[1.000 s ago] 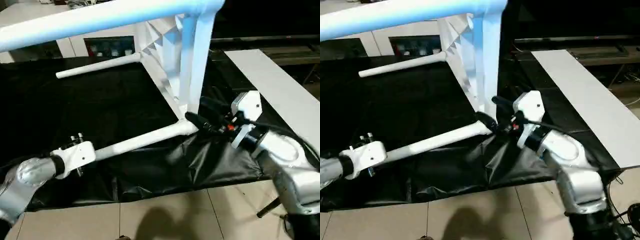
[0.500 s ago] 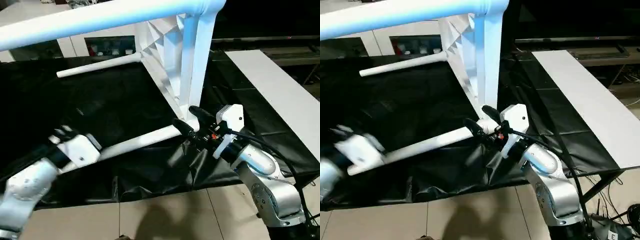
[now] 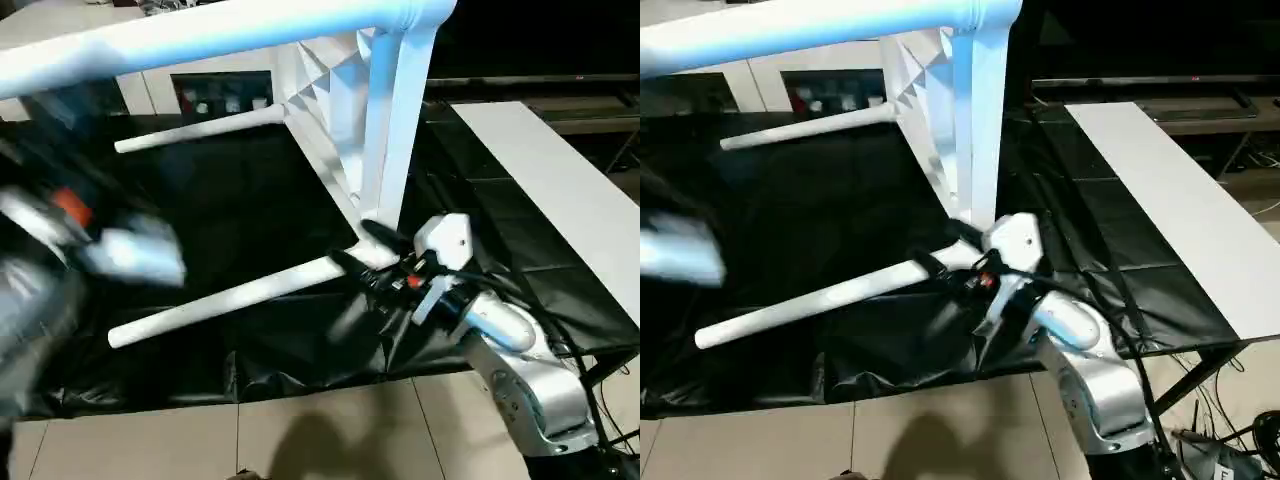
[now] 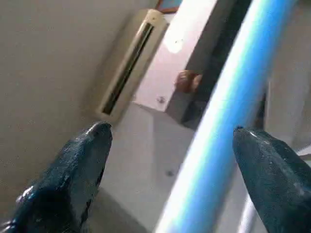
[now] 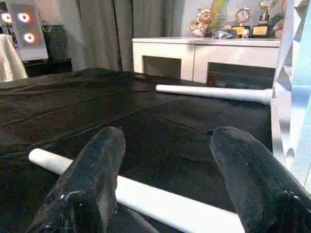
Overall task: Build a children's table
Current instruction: Flip table
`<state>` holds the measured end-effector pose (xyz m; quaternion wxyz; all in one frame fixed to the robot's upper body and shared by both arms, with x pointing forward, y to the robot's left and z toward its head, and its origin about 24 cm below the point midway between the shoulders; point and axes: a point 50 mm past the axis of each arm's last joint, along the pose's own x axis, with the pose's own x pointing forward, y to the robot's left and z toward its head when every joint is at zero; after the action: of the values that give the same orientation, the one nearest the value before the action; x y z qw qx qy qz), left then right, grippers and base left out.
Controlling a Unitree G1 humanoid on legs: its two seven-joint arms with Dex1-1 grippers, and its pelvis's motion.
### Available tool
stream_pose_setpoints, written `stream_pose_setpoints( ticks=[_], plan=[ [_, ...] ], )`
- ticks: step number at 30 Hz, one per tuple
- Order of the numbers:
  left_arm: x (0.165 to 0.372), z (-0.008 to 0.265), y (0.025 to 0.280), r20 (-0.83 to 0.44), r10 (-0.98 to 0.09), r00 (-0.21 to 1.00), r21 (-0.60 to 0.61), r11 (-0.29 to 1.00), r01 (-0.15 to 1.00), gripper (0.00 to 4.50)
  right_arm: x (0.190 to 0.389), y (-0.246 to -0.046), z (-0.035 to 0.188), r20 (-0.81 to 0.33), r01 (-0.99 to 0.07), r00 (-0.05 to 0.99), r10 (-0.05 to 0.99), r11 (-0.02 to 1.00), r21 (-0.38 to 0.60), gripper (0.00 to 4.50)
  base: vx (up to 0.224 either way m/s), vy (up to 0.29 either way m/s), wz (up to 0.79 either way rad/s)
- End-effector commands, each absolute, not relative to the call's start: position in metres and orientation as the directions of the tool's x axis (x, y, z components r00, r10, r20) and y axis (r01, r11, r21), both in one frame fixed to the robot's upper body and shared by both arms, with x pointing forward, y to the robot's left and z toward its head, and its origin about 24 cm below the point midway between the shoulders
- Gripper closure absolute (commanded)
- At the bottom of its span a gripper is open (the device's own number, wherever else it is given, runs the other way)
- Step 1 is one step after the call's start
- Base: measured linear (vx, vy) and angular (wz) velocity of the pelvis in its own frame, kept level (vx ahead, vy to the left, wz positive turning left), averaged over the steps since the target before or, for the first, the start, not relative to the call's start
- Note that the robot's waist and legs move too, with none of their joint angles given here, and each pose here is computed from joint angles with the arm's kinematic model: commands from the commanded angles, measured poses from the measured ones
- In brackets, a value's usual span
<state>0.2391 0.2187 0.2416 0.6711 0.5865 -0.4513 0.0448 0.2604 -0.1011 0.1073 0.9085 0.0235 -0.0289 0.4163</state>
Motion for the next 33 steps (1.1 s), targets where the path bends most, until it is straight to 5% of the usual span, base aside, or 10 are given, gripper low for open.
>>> stream_pose_setpoints(
  ticks=[1, 14, 22, 33],
  plan=[
    [0.241, 0.249, 0.223, 0.676, -0.458, 0.578, 0.725, 0.273, -0.632, 0.11, 0.26, -0.098, 0.11, 0.078, -0.768, 0.639, 0.765, 0.641, 0.007, 1.36, 0.0, 0.0, 0.0],
    [0.27, 0.255, 0.259, 0.635, -0.295, 0.714, 0.766, 0.113, -0.633, 0.11, 0.248, -0.087, 0.118, 0.113, -0.837, 0.543, 0.832, 0.547, -0.004, 1.36, 0.0, 0.0, 0.0],
    [0.286, 0.23, 0.272, 0.475, -0.244, 0.845, 0.879, 0.087, -0.469, 0.11, 0.246, -0.087, 0.119, 0.118, -0.846, 0.527, 0.841, 0.533, -0.018, 1.36, 0.0, 0.0, 0.0],
    [0.302, 0.25, 0.287, 0.504, -0.187, 0.843, 0.862, 0.041, -0.506, 0.11, 0.245, -0.083, 0.122, 0.129, -0.861, 0.502, 0.855, 0.508, -0.017, 1.36, 0.0, 0.0, 0.0]
  ],
)
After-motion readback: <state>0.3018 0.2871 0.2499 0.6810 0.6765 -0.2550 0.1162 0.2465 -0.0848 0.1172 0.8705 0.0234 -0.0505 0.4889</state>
